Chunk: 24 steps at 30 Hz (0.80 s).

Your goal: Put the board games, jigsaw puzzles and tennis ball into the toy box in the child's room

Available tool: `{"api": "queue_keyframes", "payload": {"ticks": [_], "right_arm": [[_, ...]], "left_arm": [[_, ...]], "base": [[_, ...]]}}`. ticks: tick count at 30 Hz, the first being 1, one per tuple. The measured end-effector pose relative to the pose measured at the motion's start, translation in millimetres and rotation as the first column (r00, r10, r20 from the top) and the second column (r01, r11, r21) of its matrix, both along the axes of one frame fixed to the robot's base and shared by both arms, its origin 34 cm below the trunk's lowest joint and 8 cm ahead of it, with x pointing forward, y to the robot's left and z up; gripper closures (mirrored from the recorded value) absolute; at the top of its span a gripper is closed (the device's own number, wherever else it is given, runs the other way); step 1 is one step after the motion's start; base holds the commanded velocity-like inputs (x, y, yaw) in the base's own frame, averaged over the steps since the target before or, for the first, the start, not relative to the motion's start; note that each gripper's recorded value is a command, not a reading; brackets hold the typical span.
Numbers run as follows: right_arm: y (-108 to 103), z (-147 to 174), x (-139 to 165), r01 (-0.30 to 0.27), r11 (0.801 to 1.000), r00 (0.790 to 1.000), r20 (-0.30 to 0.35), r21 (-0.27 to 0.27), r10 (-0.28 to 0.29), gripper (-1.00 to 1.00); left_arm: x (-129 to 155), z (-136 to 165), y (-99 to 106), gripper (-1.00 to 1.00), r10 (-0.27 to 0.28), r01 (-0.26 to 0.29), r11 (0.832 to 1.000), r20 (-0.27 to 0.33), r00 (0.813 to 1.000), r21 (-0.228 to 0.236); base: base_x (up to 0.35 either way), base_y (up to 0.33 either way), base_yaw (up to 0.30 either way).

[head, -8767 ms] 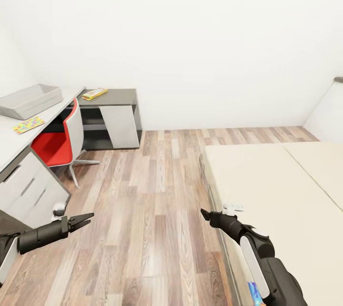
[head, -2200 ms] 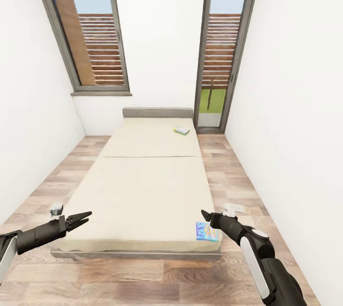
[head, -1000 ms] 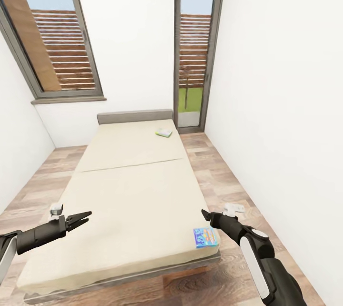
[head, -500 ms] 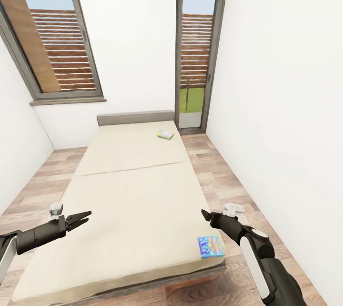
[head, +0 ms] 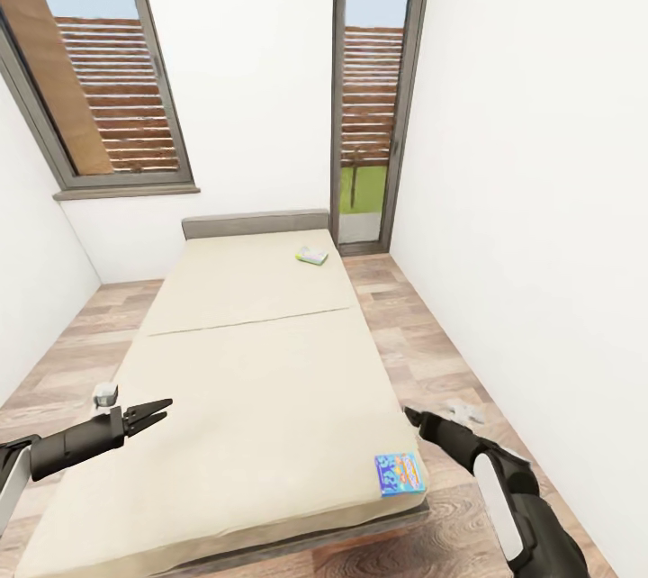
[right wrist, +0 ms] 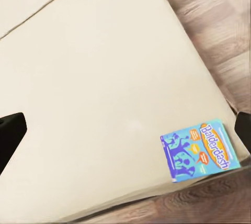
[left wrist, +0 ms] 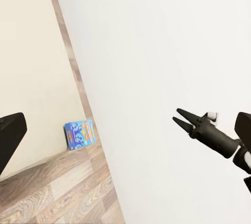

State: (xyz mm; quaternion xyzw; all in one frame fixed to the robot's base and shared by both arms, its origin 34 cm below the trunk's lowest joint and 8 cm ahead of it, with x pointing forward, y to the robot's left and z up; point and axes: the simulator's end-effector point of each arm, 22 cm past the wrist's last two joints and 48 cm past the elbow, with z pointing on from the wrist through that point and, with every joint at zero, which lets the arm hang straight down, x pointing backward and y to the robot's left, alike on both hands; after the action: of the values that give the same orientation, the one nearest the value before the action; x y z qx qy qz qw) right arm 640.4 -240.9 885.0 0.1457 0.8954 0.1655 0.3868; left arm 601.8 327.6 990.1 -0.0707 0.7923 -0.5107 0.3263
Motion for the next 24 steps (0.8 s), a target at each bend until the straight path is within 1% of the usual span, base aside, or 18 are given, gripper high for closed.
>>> {"api": "queue_keyframes", "payload": {"ticks": [1, 2, 4, 6, 8, 9, 10, 12, 15, 16, 17, 18, 19, 21, 22, 23, 24], "right_arm": [[-4.8, -3.6, -1.5, 0.019, 1.0, 1.0, -0.009, 0.014, -0.018, -1.0], [-12.5, -11.5, -4.9, 0.053, 0.998, 0.998, -0.029, 0.043, -0.052, -1.0], [-19.1, -19.1, -7.2, 0.086, 0.993, 0.995, -0.049, 0.075, -0.082, -1.0], [-29.0, -31.3, -8.9, 0.146, 0.98, 0.987, -0.086, 0.139, -0.135, -1.0], [-33.6, -35.1, -9.4, 0.177, 0.969, 0.982, -0.1, 0.171, -0.162, -1.0], [-38.6, -37.4, -10.0, 0.208, 0.957, 0.976, -0.11, 0.201, -0.189, -1.0], [-41.3, -38.2, -10.3, 0.224, 0.95, 0.972, -0.114, 0.217, -0.203, -1.0], [-53.5, -38.7, -11.0, 0.282, 0.921, 0.958, -0.123, 0.269, -0.258, -1.0], [-64.0, -38.3, -12.4, 0.324, 0.896, 0.946, -0.128, 0.304, -0.298, -1.0], [-71.8, -38.2, -14.0, 0.351, 0.878, 0.936, -0.132, 0.326, -0.326, -1.0], [-75.9, -38.6, -15.4, 0.366, 0.867, 0.93, -0.135, 0.338, -0.341, -1.0], [-83.5, -40.3, -18.9, 0.396, 0.844, 0.918, -0.143, 0.361, -0.369, -1.0], [-86.9, -42.4, -21.3, 0.411, 0.831, 0.911, -0.151, 0.374, -0.383, -1.0], [-95.5, -64.5, -39.6, 0.479, 0.773, 0.878, -0.215, 0.417, -0.428, -1.0], [-97.0, -70.7, -44.9, 0.494, 0.758, 0.87, -0.232, 0.426, -0.436, -1.0], [-99.8, -80.6, -53.5, 0.513, 0.736, 0.859, -0.257, 0.442, -0.444, -1.0], [-100.9, -84.2, -56.8, 0.518, 0.726, 0.855, -0.265, 0.451, -0.445, -1.0]], "left_arm": [[0.0, 0.0, 0.0, -1.0, 0.0, 0.0, 1.0, 0.0, 1.0, 0.0], [0.0, 0.1, 0.2, -1.0, 0.0, 0.0, 1.0, 0.0, 1.0, 0.0], [0.0, 0.1, 0.5, -1.0, 0.001, -0.001, 1.0, 0.0, 1.0, 0.001], [0.1, 0.8, 2.2, -1.0, 0.003, -0.003, 1.0, 0.001, 1.0, 0.002], [0.3, 2.1, 5.7, -1.0, 0.007, -0.007, 1.0, 0.004, 1.0, 0.005], [0.5, 3.9, 9.9, -1.0, 0.012, -0.012, 1.0, 0.007, 1.0, 0.007], [0.4, 4.9, 11.5, -1.0, 0.014, -0.014, 1.0, 0.009, 1.0, 0.007], [-0.3, 8.9, 13.9, -1.0, 0.012, -0.012, 1.0, 0.017, 1.0, 0.0], [-2.5, 18.0, 12.4, -1.0, -0.004, 0.005, 1.0, 0.039, 0.999, -0.03], [-4.2, 23.9, 10.2, -1.0, -0.016, 0.018, 0.998, 0.053, 0.998, -0.052], [-5.3, 27.1, 8.9, -1.0, -0.023, 0.026, 0.998, 0.061, 0.998, -0.064], [-7.5, 33.2, 6.2, -1.0, -0.037, 0.043, 0.995, 0.075, 0.996, -0.087], [-8.7, 36.2, 4.8, -1.0, -0.044, 0.052, 0.994, 0.083, 0.996, -0.098], [-13.0, 46.9, -0.4, -1.0, -0.068, 0.083, 0.987, 0.11, 0.992, -0.138], [-14.0, 49.0, -1.4, -1.0, -0.073, 0.09, 0.985, 0.116, 0.991, -0.146], [-15.7, 52.3, -2.9, -1.0, -0.081, 0.1, 0.982, 0.125, 0.989, -0.159], [-16.3, 53.1, -3.3, -1.0, -0.083, 0.103, 0.981, 0.127, 0.988, -0.162]], "base": [[0.007, 0.0, 0.0], [0.006, 0.0, 0.0], [0.004, 0.0, 0.0], [0.002, 0.0, 0.0], [0.001, 0.0, 0.0], [0.0, 0.0, 0.0], [0.0, 0.0, 0.0], [0.0, 0.0, 0.0], [0.0, 0.0, 0.0], [0.0, 0.0, 0.0], [0.0, 0.0, 0.0], [0.0, 0.0, 0.0], [0.0, 0.0, 0.0], [0.0, 0.0, 0.0], [0.0, 0.0, 0.0], [0.0, 0.0, 0.0], [0.0, 0.0, 0.0]]}}
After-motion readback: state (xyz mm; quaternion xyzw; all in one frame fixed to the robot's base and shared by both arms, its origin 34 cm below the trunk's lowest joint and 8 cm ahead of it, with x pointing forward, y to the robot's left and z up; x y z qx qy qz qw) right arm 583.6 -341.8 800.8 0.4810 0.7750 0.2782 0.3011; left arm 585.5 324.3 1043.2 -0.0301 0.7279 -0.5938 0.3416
